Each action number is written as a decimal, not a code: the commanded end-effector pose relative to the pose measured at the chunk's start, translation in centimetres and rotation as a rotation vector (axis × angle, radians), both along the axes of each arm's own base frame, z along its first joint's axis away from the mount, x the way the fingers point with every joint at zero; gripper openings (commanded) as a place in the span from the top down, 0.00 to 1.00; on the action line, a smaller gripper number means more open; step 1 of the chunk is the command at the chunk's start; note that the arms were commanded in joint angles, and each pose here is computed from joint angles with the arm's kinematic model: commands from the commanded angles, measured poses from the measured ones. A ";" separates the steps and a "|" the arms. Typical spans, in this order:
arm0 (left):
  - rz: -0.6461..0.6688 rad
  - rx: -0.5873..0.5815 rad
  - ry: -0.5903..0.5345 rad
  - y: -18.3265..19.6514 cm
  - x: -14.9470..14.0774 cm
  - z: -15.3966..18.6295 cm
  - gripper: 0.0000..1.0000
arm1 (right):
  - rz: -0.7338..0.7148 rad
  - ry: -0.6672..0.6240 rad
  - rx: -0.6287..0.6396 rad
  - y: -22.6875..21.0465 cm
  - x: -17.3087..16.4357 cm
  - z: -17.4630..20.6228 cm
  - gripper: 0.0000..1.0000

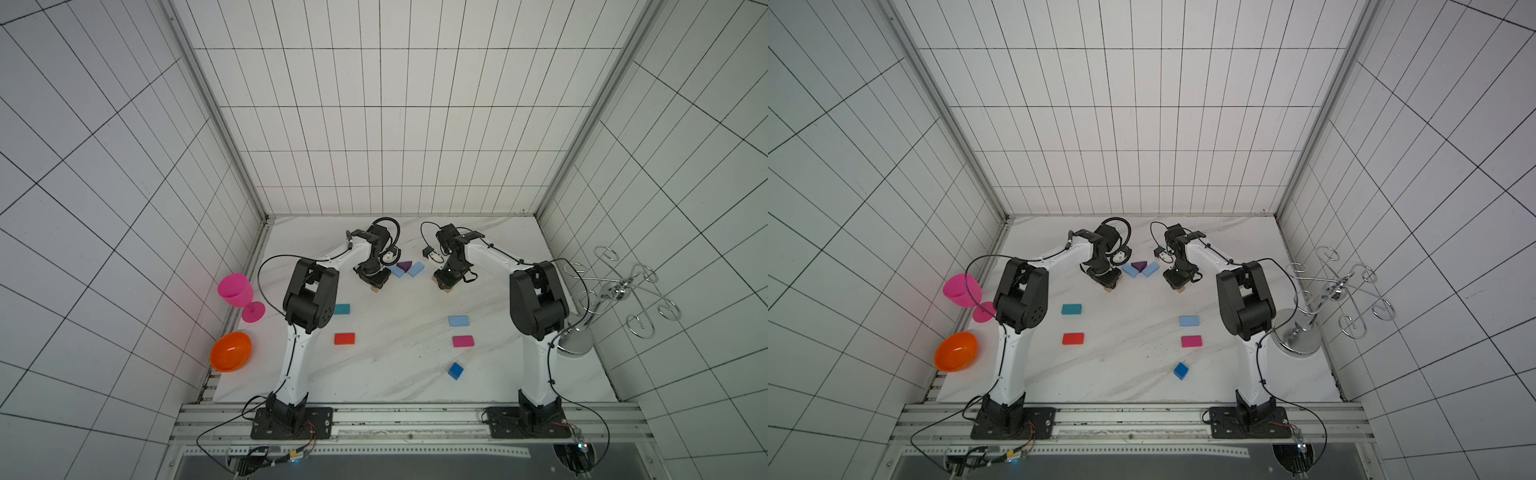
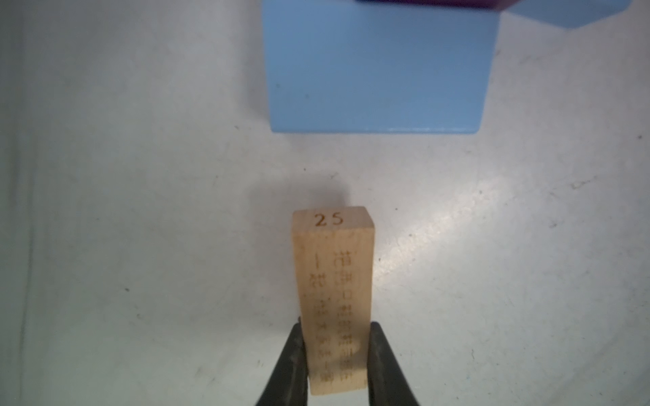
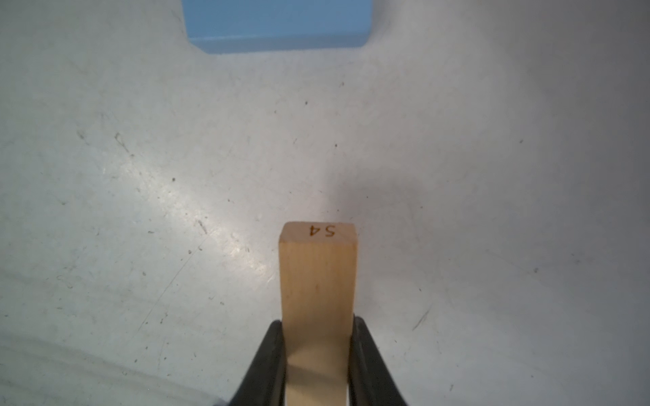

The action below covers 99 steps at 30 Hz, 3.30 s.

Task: Assemble a heart with building blocks
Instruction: Assemble the building block at the center of the board.

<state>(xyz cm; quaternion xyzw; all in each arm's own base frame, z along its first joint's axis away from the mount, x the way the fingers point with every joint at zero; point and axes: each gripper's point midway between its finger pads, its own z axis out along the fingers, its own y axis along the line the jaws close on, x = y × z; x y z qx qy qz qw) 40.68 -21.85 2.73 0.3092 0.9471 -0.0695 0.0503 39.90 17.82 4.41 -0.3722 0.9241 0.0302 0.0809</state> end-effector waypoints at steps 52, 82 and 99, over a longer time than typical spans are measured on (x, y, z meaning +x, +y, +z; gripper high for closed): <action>0.007 0.042 0.009 -0.8 1.7 -3.2 0.83 | 0.040 -0.003 -0.054 2.7 3.4 -2.1 1.00; 0.012 0.014 0.007 -1.3 1.8 -2.6 0.84 | 0.031 -0.024 -0.053 3.3 4.0 -2.0 1.00; 0.016 0.011 0.004 -1.3 2.0 -2.7 0.84 | 0.028 -0.029 -0.060 3.5 4.3 -2.3 1.00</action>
